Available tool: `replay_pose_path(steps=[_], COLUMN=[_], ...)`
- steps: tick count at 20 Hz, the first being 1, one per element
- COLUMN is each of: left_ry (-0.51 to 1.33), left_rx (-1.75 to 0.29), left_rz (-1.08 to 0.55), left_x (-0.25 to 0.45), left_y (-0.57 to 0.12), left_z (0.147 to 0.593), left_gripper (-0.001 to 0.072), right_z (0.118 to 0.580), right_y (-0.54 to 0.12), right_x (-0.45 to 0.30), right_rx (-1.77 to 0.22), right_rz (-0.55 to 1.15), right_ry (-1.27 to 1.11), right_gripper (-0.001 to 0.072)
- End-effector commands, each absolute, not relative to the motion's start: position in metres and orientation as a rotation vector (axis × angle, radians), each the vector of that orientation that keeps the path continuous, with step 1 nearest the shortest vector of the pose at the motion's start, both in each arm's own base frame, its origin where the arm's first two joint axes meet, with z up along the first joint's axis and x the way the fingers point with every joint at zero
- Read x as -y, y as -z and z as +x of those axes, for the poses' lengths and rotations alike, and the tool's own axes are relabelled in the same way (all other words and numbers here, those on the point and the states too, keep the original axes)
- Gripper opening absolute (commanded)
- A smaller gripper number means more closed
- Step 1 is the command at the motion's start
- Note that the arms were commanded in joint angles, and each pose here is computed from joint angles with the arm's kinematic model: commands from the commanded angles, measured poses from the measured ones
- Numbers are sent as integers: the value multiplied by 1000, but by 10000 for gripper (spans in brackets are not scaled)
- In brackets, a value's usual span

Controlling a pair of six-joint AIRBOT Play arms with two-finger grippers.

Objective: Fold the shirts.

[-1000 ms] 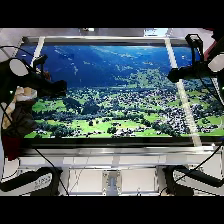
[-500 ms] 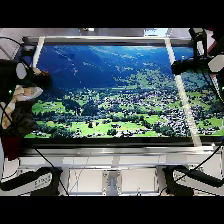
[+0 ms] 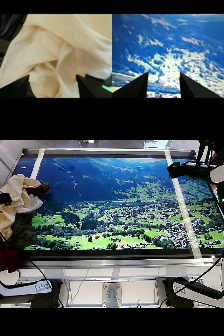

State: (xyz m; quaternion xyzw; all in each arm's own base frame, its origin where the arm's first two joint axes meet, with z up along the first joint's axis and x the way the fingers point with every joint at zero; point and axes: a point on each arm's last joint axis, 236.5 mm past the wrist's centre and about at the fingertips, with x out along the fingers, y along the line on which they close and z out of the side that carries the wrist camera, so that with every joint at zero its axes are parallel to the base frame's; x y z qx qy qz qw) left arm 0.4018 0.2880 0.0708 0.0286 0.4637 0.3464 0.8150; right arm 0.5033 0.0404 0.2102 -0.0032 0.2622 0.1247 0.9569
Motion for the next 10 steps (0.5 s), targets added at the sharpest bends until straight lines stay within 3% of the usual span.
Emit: replay_pose_path(steps=[1, 8, 9, 10], left_ry=[-762, -594, -577, -571], left_rx=[-1005, -1051, -1046, -1034], left_rz=[25, -28, -21, -16], left_x=[-322, -301, -299, -300], left_y=[-39, 19, 20, 18], left_z=[398, 428, 431, 434], left_gripper=[656, 632, 509, 195], right_z=[501, 496, 495, 495], right_y=[-216, -222, -224, -226], right_x=[-59, -79, -82, -84], right_rx=[-524, -526, -523, -519], right_rz=[93, 198, 210, 227], right_ry=[-310, -378, -385, -394], right_gripper=[449, 450, 449, 449])
